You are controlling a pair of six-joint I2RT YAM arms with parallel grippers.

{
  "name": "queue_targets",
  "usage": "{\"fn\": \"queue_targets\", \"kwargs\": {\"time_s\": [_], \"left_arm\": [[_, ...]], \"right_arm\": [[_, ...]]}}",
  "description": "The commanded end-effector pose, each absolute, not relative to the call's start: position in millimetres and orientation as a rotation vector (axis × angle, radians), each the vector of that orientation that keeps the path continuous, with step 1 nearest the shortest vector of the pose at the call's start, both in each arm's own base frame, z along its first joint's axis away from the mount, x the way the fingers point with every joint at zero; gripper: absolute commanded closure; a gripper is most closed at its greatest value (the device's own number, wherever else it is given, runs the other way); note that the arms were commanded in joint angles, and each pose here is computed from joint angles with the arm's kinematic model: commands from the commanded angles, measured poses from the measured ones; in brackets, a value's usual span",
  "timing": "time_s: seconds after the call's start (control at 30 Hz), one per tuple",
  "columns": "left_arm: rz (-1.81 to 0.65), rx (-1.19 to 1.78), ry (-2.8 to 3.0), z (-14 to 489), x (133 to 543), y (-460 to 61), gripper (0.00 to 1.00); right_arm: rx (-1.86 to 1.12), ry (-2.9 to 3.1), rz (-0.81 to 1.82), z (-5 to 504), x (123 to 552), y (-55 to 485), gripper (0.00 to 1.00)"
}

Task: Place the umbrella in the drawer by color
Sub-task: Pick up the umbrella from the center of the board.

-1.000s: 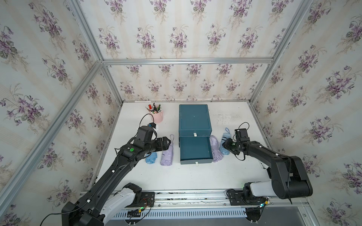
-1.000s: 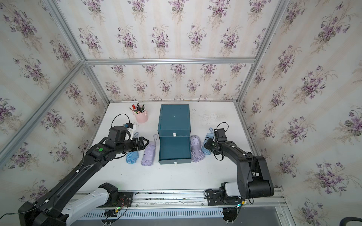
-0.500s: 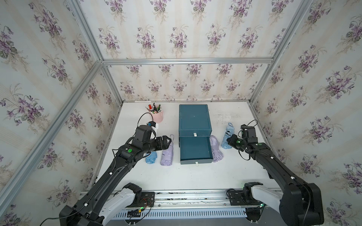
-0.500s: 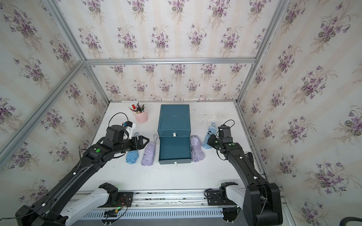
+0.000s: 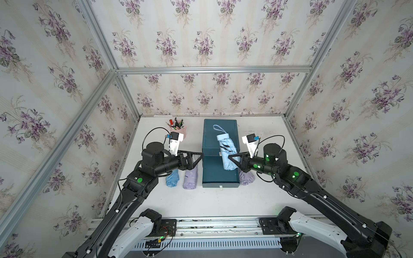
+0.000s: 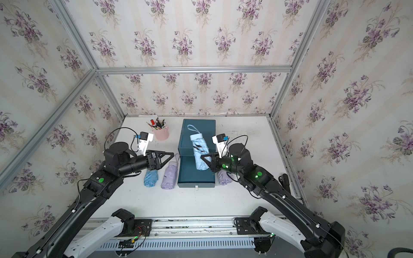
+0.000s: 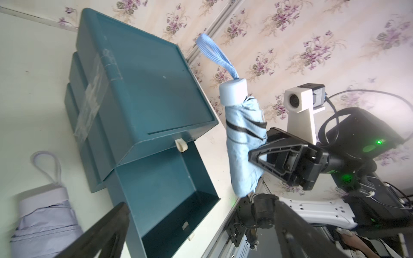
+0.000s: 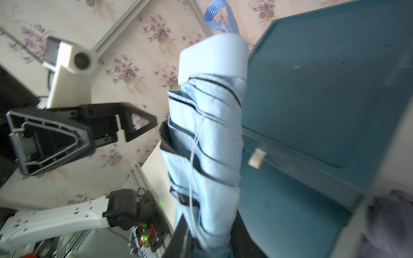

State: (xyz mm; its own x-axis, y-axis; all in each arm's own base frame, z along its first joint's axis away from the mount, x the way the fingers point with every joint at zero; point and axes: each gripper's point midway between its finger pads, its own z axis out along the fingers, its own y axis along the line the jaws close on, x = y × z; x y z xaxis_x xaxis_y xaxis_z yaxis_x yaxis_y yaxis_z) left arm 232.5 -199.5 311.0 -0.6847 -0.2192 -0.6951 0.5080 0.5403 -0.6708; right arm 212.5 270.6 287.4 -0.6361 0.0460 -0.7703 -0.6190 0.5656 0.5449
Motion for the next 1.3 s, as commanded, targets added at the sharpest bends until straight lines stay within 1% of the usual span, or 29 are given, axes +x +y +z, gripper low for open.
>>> {"fn": "queue_targets", "kwargs": {"time_s": [0.0,0.27,0.37,0.47,0.57,0.63,0.7,0.77,0.8,0.83,0.9,0.93,1.0,1.03,1.07,1.13,1.27], "left_arm": [[-1.294,0.282,1.937,326.6,230.1,-210.1,0.00],[-1.416,0.304,1.885,327.5,227.6,-220.7,0.00],[-1.478,0.333,1.856,330.9,224.4,-226.6,0.03],[-1.499,0.347,1.848,330.9,224.1,-229.8,0.17],[-1.485,0.333,1.859,328.9,226.9,-229.1,0.39],[-1.483,0.316,1.863,329.2,228.8,-228.5,0.56],[-1.487,0.304,1.867,328.8,229.8,-228.6,0.68],[-1.499,0.295,1.864,329.5,230.0,-228.8,0.75],[-1.508,0.290,1.857,330.7,230.4,-229.2,0.79],[-1.516,0.278,1.853,331.3,231.3,-228.9,0.82],[-1.539,0.253,1.838,333.7,233.5,-228.6,0.87],[-1.559,0.246,1.825,335.6,234.4,-228.8,0.89],[-1.598,0.253,1.799,340.7,234.6,-230.5,0.93],[-1.622,0.265,1.785,343.4,233.9,-232.0,0.95],[-1.640,0.283,1.775,345.4,233.2,-233.9,0.97],[-1.672,0.314,1.759,347.8,230.8,-236.8,1.00],[-1.741,0.373,1.700,358.5,222.6,-240.2,1.00]], "right_arm": [[-0.500,1.876,1.143,326.7,208.8,299.1,0.89],[-0.567,1.852,1.230,337.4,190.6,335.3,0.89],[-0.587,1.866,1.238,332.0,183.1,346.6,0.89],[-0.595,1.872,1.236,328.5,178.2,354.4,0.89],[-0.579,1.876,1.245,327.4,177.8,356.1,0.87],[-0.570,1.886,1.247,324.5,177.4,355.7,0.85],[-0.556,1.900,1.248,321.0,177.7,354.6,0.83],[-0.542,1.913,1.249,318.0,178.2,353.7,0.78],[-0.536,1.919,1.253,316.8,178.1,353.7,0.73],[-0.527,1.927,1.253,315.7,178.7,353.2,0.66],[-0.503,1.948,1.248,313.0,179.6,350.4,0.44],[-0.487,1.964,1.234,311.4,180.8,347.2,0.39],[-0.450,2.013,1.230,304.7,186.7,338.8,0.30],[-0.444,2.032,1.277,303.1,188.0,334.7,0.28],[-0.444,2.041,1.346,302.7,187.0,331.6,0.23],[-0.447,2.046,1.467,301.6,182.6,325.0,0.22],[-0.467,2.044,1.601,298.9,169.8,316.9,0.23]]}}
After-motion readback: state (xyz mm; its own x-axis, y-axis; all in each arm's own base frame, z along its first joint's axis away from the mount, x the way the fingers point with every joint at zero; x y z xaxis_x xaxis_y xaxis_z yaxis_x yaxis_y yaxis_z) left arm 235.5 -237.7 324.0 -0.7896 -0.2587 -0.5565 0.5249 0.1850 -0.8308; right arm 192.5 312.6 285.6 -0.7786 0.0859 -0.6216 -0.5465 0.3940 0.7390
